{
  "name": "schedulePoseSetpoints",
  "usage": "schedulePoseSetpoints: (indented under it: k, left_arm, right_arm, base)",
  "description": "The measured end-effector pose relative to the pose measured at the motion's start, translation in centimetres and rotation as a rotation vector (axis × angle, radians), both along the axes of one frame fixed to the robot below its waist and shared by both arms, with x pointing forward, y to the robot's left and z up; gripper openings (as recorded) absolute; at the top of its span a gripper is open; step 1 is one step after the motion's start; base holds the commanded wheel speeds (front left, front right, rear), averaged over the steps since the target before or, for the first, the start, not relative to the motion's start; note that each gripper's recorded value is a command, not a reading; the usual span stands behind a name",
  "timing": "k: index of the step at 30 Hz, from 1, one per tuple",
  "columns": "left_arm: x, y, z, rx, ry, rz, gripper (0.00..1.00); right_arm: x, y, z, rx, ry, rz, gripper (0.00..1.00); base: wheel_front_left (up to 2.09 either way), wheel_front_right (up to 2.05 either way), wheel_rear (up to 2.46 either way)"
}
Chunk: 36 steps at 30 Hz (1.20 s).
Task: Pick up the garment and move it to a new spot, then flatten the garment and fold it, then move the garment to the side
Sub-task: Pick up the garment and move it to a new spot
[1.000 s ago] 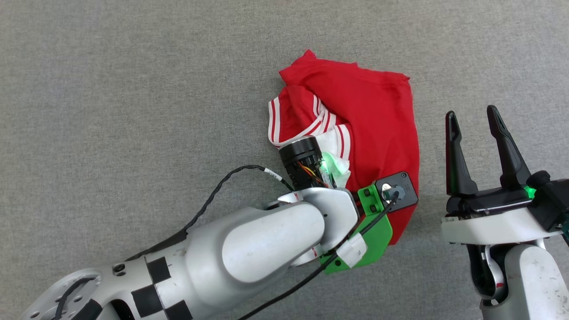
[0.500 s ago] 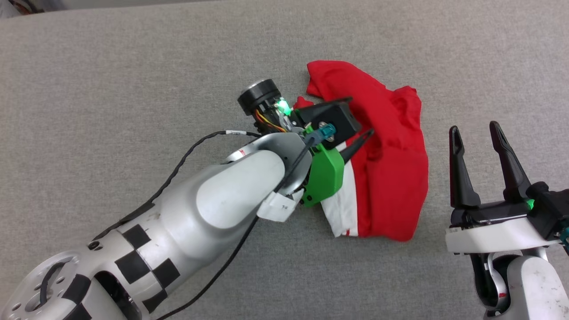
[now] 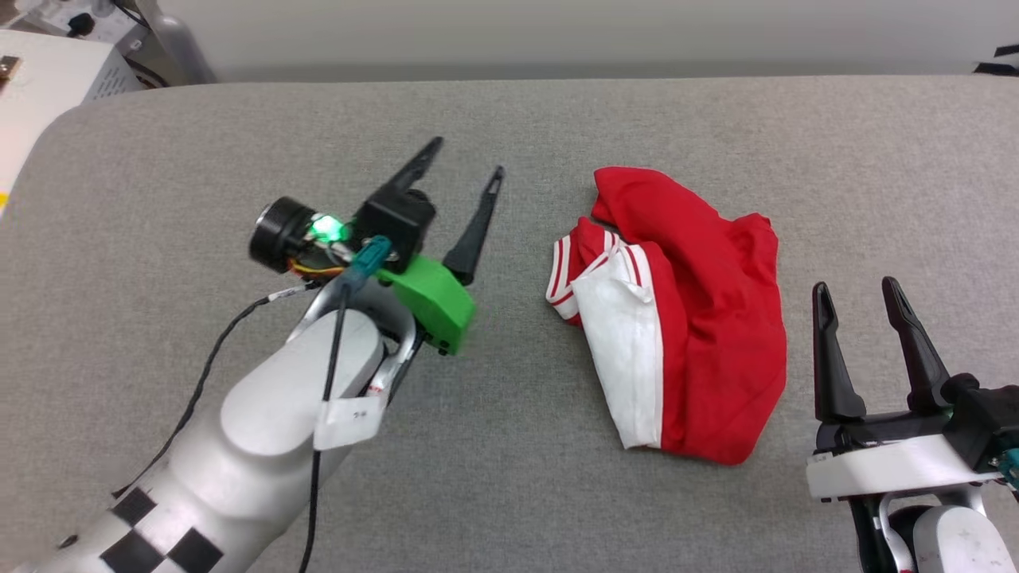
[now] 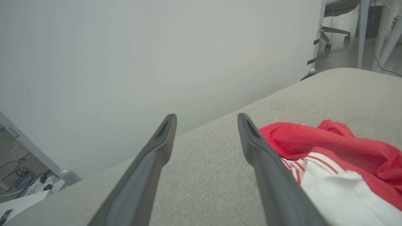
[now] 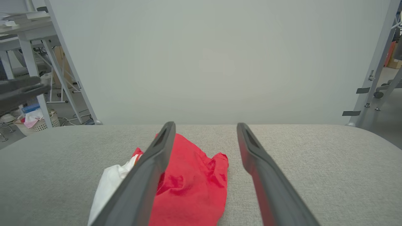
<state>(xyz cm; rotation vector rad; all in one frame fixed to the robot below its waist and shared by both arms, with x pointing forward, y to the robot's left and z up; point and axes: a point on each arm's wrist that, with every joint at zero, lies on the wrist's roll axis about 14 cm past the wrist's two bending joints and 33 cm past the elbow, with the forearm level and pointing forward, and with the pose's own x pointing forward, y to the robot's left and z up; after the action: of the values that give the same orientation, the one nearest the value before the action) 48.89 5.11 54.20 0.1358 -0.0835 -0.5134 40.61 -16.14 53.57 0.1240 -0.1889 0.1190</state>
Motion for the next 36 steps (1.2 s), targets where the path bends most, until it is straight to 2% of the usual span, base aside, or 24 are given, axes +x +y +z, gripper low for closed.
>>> schedulePoseSetpoints:
  k: [4,16,22,36]
  left_arm:
    - [-1.2,4.1,2.4,-0.06,-0.081,0.155,1.0]
    - [-7.8,13.1,0.6,-0.136,-0.081,0.481,1.0]
    - [-10.4,14.6,-0.1,-0.144,-0.08,0.541,1.0]
    - [-13.7,14.9,-2.2,-0.162,-0.031,0.565,1.0]
  right_arm:
    - [-0.3,0.5,0.4,-0.002,-0.009,0.014,1.0]
    - [-2.1,1.0,1.2,-0.005,-0.026,0.031,1.0]
    - [-3.0,1.2,1.0,-0.014,-0.02,0.035,1.0]
    - [-4.3,1.3,0.1,-0.024,0.01,0.041,1.0]
  base:
    - [0.0,0.0,0.0]
    - [0.0,0.0,0.0]
    - [0.0,0.0,0.0]
    - [0.0,0.0,0.0]
